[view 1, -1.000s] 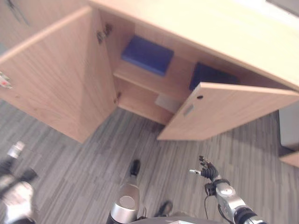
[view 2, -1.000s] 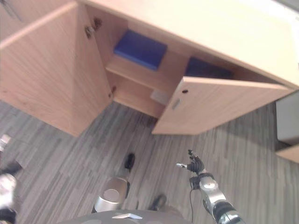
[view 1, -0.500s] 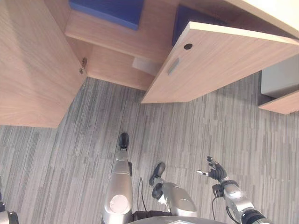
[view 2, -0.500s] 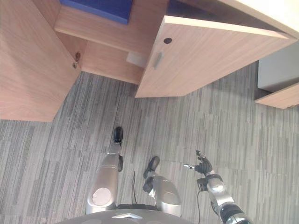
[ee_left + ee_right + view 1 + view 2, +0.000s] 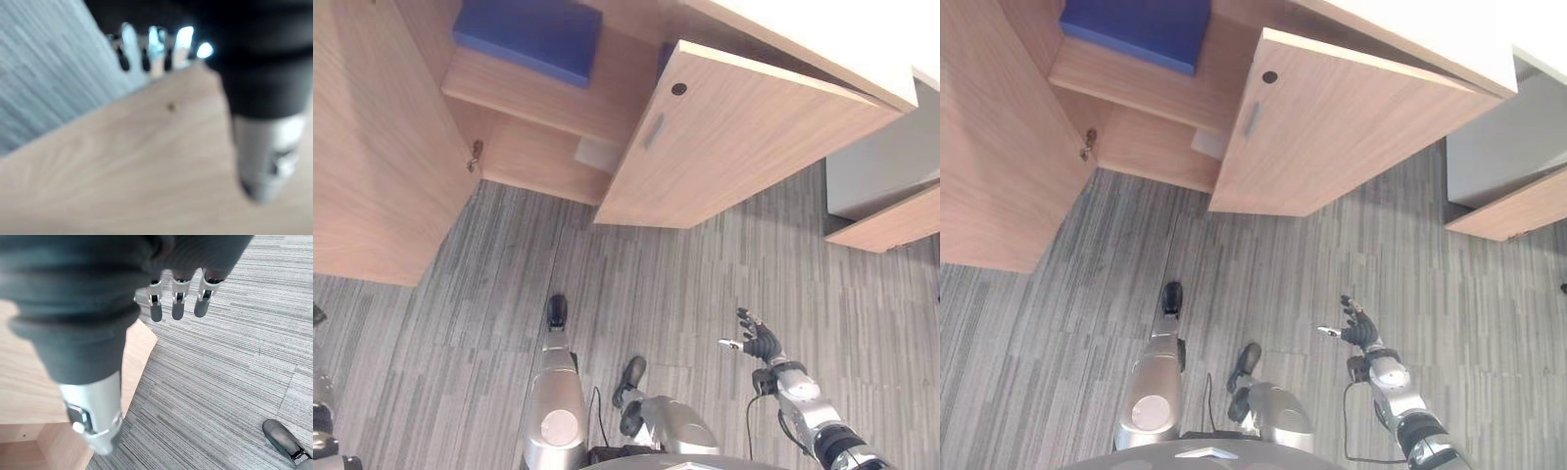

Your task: Put the empty folder in the office cabinet

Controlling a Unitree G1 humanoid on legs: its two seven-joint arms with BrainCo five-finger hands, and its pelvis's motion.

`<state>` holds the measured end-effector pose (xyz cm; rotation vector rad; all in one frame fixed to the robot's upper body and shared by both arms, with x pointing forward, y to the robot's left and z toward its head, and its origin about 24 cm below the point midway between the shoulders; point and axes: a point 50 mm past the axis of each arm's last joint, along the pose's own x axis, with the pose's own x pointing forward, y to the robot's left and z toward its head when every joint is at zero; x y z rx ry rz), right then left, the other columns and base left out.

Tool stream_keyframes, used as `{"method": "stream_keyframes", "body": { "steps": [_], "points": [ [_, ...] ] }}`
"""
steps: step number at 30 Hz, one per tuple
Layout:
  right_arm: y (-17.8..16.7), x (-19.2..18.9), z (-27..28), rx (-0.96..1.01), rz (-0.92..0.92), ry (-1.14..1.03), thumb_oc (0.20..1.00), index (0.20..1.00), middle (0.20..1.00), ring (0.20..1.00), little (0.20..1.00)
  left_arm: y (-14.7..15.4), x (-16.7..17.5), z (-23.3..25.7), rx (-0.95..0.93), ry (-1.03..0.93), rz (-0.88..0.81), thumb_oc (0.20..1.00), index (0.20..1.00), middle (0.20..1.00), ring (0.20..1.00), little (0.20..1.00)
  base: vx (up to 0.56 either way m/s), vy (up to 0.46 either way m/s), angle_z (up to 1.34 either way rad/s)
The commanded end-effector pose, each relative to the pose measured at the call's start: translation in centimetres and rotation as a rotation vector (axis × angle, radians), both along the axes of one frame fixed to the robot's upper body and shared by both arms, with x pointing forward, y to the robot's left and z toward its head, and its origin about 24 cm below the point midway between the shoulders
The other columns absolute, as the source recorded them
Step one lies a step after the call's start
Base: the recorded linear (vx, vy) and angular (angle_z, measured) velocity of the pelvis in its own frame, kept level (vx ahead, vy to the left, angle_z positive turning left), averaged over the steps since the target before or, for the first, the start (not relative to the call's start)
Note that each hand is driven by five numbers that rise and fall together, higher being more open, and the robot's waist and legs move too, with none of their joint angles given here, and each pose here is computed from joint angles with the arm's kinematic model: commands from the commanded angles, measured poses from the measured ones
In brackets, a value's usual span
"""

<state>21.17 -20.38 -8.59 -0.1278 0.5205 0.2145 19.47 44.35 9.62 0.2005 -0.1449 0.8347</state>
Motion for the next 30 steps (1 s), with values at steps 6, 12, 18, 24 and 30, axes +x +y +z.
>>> {"method": "stream_keyframes", "body": {
  "steps": [6,12,18,24,30],
  "points": [
    [-3.9,-1.3,0.3,-0.084,-0.110,0.004,1.000,1.000,1.000,1.000,1.000,-5.6,2.4,-5.7,-0.075,0.114,-0.251,1.000,1.000,1.000,1.000,1.000,-0.04,0.021,-0.11],
    [-4.8,-2.1,0.1,-0.105,-0.174,0.008,1.000,1.000,1.000,1.000,1.000,-8.3,2.4,-8.8,-0.189,0.167,-0.320,1.000,1.000,1.000,1.000,1.000,0.02,0.023,-0.20],
    [-5.4,-3.1,-0.4,-0.111,-0.224,0.043,1.000,1.000,1.000,1.000,1.000,-12.0,2.1,-12.3,-0.276,0.269,-0.433,1.000,1.000,1.000,1.000,1.000,0.08,0.027,-0.29],
    [-5.6,-3.9,-0.8,-0.131,-0.225,0.079,1.000,1.000,1.000,1.000,1.000,-13.7,2.5,-13.6,-0.327,0.317,-0.452,1.000,1.000,1.000,1.000,1.000,0.08,0.029,-0.35],
    [-5.7,-4.9,-1.3,-0.159,-0.192,0.120,1.000,1.000,1.000,1.000,1.000,-13.9,4.1,-12.8,-0.299,0.304,-0.448,1.000,1.000,1.000,1.000,1.000,0.08,0.034,-0.22]
  ]
}}
